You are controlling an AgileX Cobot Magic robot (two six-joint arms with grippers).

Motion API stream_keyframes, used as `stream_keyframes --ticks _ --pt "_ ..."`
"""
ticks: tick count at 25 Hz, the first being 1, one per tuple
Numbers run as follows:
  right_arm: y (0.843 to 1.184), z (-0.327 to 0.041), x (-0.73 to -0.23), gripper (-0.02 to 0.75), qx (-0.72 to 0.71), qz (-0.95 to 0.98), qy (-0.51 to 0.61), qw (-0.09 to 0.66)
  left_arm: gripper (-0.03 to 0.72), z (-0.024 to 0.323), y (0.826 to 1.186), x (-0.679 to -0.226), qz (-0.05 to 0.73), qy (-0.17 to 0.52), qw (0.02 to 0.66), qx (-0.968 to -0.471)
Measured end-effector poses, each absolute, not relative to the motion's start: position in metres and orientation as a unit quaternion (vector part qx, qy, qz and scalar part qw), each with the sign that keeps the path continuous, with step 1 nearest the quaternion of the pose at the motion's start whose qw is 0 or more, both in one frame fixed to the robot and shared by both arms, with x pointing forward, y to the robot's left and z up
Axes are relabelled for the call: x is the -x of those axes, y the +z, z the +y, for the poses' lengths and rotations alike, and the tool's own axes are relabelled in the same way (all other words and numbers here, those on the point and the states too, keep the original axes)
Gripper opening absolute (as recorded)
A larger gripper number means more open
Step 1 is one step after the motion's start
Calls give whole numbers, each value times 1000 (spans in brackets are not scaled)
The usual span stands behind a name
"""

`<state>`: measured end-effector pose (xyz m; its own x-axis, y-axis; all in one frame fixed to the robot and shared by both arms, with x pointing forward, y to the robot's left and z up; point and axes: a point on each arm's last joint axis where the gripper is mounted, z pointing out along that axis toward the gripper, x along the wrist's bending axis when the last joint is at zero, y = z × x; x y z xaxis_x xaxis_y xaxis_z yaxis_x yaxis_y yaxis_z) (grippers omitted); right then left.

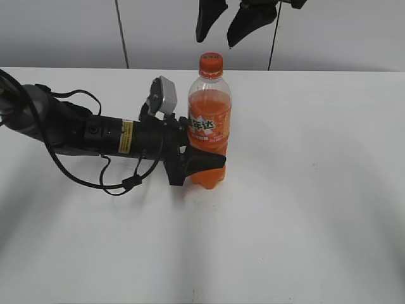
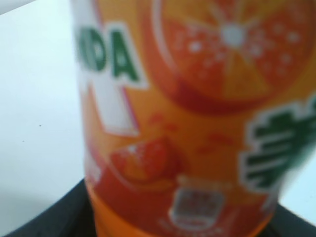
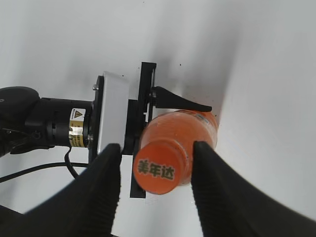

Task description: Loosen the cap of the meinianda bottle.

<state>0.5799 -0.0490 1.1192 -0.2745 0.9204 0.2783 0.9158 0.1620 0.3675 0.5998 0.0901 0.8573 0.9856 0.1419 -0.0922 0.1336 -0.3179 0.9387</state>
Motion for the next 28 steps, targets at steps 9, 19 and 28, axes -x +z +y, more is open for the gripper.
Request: stream_keyframes --ticks 9,19,28 --pt "1114 -44 -580 382 -605 762 231 2 408 90 857 -600 85 4 578 -812" --pt "1104 -44 -578 421 -612 760 217 -7 408 90 857 -600 85 4 578 -812" --pt "1100 -44 -577 421 -618 757 210 -14 408 90 857 -600 85 3 578 -812"
